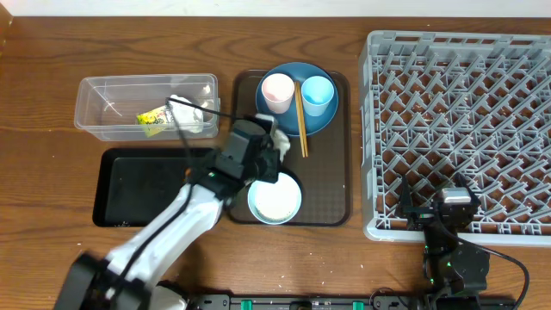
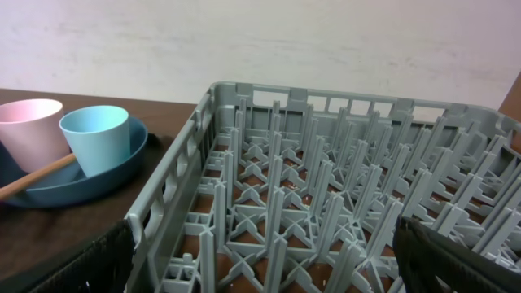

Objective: Sort waste into correct bins and load items into the dishwasher rack
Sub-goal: 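Carry the tissue left into the clear plastic bin and release it, then move the left gripper to the light-blue rice bowl and grasp its rim, then lift the bowl and carry it left over the black tray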

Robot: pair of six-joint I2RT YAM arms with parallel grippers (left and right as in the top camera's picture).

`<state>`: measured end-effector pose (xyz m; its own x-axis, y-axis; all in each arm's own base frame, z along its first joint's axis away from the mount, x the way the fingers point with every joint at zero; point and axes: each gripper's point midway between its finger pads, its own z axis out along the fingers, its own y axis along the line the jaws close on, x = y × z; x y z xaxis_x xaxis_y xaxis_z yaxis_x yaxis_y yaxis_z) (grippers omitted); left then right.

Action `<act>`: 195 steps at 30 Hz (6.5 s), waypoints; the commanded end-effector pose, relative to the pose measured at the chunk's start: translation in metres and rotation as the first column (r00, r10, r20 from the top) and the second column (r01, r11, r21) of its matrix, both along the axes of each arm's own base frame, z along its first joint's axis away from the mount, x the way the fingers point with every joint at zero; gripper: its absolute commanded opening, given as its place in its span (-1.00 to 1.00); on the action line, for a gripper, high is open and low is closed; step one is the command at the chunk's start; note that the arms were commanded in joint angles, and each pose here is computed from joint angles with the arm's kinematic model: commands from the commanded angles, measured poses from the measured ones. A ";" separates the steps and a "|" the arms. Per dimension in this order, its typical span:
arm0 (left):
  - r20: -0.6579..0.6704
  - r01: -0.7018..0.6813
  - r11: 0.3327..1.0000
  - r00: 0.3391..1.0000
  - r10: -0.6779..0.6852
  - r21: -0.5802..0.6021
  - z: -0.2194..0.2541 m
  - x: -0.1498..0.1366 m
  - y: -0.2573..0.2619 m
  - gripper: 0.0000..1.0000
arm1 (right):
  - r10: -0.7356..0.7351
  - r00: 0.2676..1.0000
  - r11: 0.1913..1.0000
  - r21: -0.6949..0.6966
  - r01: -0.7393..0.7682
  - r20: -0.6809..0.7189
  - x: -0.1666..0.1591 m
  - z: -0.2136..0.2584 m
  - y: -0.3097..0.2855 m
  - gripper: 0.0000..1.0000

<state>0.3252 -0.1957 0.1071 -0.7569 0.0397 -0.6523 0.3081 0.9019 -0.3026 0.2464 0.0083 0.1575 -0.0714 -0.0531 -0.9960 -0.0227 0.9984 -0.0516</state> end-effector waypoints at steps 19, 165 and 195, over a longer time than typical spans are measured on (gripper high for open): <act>0.469 -0.642 0.760 0.643 0.606 -0.103 0.141 0.063 0.193 -0.86 | 0.015 1.000 1.000 -0.002 -0.015 -0.004 0.000 -0.001 0.004 0.99; -0.178 -0.040 0.939 0.978 0.106 0.341 -0.082 -0.089 -0.028 -0.27 | 0.015 1.000 1.000 -0.002 -0.015 -0.004 0.000 -0.001 0.004 0.98; -0.216 -0.006 0.945 0.973 0.081 0.326 -0.086 -0.096 -0.031 -0.87 | 0.015 1.000 1.000 -0.002 -0.015 -0.004 0.000 -0.001 0.004 0.99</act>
<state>0.2302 -0.2309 0.0242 -0.8889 0.1718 -0.4248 0.2236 0.9718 -0.0749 0.2464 0.0083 0.1575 -0.0714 -0.0531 -0.9960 -0.0227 0.9984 -0.0516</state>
